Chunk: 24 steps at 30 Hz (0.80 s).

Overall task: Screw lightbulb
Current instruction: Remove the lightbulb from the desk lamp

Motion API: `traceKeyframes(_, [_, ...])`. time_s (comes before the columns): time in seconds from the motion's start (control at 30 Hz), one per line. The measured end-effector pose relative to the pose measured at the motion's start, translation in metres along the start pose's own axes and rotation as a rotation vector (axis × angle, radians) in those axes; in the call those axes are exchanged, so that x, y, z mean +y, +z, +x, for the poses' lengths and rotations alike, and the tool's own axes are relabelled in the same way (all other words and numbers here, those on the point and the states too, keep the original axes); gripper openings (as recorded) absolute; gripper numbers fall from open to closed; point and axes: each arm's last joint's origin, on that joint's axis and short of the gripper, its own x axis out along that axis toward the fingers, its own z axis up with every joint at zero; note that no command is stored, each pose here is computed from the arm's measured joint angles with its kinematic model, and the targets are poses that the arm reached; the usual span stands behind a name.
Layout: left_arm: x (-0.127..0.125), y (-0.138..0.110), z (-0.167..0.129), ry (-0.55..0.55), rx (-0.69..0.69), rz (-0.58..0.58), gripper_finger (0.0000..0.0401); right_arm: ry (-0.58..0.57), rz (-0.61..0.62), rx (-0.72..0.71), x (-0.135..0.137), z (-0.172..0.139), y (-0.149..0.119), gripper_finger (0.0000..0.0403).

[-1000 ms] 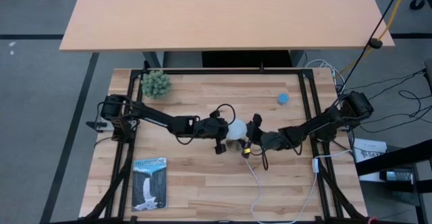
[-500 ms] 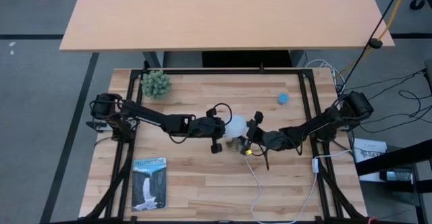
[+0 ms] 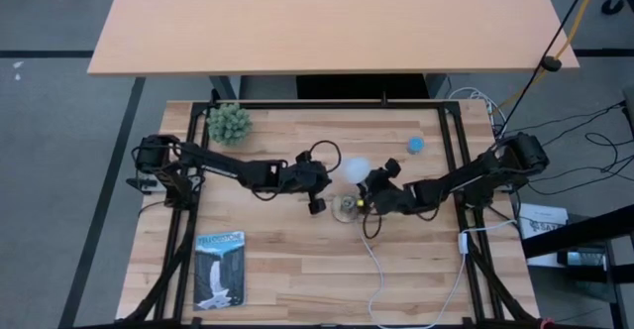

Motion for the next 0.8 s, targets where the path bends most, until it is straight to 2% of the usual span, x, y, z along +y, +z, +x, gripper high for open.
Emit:
traceKeyframes(0.17, [0.002, -0.018, 0.002, 0.006, 0.044, -0.043, 0.0000, 0.063, 0.140, 0.155, -0.020, -0.004, 0.006, 0.0182])
traceKeyframes(0.37, [0.003, -0.031, 0.004, -0.009, -0.011, -0.110, 0.0000, 0.143, 0.292, 0.337, -0.045, -0.007, 0.014, 0.0182])
traceKeyframes(0.53, [0.000, -0.033, 0.003, -0.018, -0.014, -0.111, 0.0000, 0.132, 0.284, 0.516, -0.058, -0.001, 0.003, 0.0182])
traceKeyframes(0.8, [-0.010, -0.034, 0.001, -0.043, -0.019, -0.092, 0.0000, 0.146, 0.305, 0.516, -0.060, 0.002, 0.005, 0.0182])
